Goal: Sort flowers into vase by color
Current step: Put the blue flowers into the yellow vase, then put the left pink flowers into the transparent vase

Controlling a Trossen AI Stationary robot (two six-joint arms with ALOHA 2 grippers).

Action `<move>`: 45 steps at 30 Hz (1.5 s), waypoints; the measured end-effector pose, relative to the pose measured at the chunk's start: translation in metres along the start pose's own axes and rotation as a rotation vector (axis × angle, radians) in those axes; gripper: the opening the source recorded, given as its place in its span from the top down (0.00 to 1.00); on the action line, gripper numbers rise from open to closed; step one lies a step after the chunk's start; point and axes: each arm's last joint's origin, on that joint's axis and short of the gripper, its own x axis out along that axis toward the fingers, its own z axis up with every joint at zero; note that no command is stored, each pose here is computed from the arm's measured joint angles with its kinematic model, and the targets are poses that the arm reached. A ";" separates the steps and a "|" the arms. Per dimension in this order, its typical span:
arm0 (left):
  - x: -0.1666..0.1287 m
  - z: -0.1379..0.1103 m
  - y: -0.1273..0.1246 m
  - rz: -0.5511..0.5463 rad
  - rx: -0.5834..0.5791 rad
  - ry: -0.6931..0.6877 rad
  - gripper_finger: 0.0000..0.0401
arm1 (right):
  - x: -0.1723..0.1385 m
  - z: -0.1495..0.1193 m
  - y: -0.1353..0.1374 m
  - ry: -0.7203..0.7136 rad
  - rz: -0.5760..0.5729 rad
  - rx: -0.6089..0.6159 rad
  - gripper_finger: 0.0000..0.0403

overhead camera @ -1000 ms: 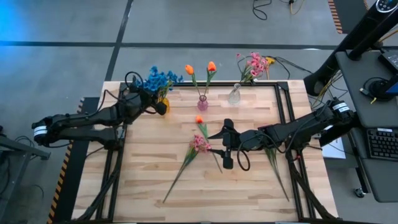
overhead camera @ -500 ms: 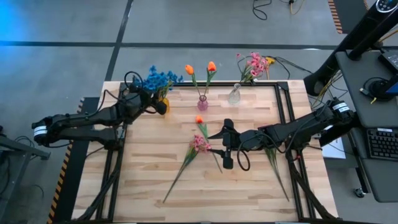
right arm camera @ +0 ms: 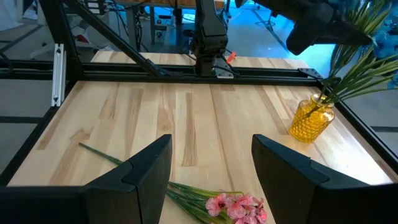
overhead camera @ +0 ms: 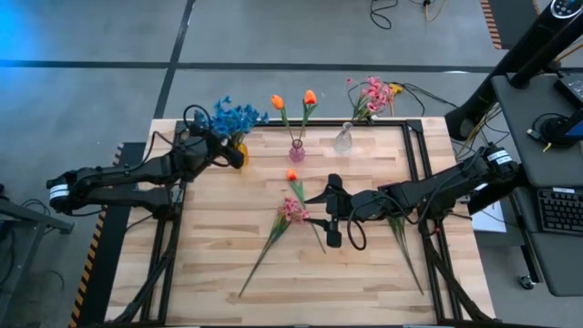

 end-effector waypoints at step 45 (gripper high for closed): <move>-0.017 -0.033 0.011 -0.049 0.007 0.328 0.32 | 0.000 -0.002 0.000 0.016 -0.002 0.074 0.47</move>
